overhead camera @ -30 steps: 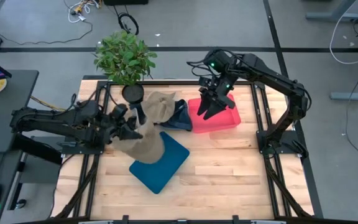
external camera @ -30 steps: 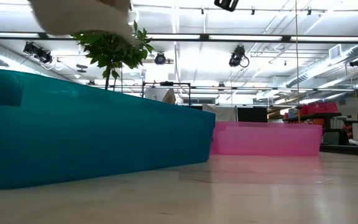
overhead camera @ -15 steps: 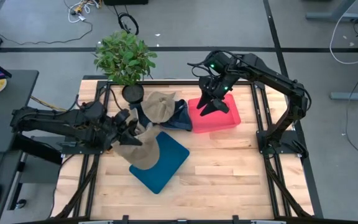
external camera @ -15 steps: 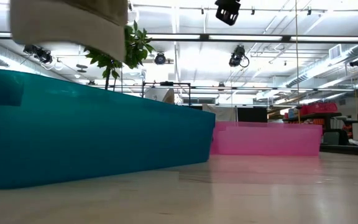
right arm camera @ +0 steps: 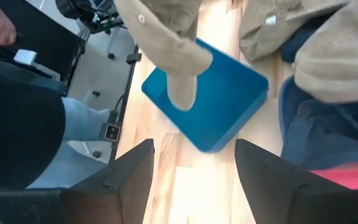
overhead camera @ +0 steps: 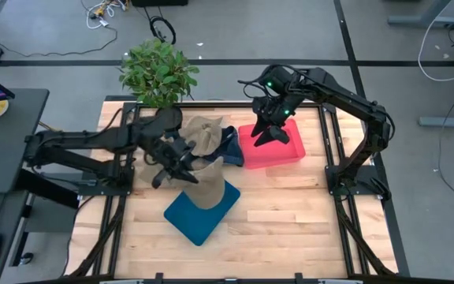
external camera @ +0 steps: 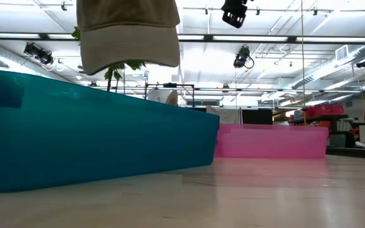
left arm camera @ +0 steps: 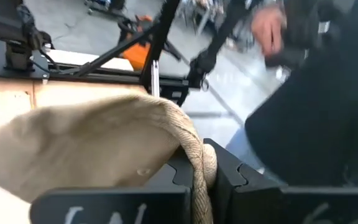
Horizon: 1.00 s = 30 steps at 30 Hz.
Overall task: Pick & Place hat
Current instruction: Put the right brown cap into the blue bin
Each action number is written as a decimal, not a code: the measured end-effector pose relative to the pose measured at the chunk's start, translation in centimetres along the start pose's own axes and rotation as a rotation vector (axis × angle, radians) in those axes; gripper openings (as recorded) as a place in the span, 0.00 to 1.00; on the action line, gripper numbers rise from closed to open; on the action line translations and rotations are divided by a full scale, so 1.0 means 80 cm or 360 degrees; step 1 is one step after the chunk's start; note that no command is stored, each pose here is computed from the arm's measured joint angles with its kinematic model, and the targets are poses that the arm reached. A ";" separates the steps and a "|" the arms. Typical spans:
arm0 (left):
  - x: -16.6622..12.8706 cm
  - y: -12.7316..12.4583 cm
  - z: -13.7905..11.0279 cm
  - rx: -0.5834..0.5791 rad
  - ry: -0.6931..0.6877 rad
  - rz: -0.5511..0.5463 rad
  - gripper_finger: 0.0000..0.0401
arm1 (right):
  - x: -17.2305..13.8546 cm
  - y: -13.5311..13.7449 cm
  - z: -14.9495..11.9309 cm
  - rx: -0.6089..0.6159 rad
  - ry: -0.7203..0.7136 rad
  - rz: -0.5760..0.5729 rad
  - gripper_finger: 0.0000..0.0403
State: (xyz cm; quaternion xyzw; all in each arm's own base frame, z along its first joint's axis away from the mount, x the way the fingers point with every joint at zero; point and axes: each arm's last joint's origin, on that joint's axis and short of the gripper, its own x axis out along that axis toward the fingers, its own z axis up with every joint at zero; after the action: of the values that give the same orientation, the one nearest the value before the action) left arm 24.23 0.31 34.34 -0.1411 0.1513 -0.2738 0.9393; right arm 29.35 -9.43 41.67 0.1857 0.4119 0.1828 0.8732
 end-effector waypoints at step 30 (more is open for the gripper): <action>0.072 -0.012 0.011 0.0859 0.1006 -0.0517 0.05 | 0.013 0.018 -0.006 0.0245 0.0123 0.0053 0.56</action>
State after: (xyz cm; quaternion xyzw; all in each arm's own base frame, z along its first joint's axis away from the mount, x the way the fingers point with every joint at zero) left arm 28.72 -3.53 34.32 0.1777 0.3300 -0.4773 0.7948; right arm 29.39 -7.61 41.38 0.2518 0.4549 0.1723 0.8366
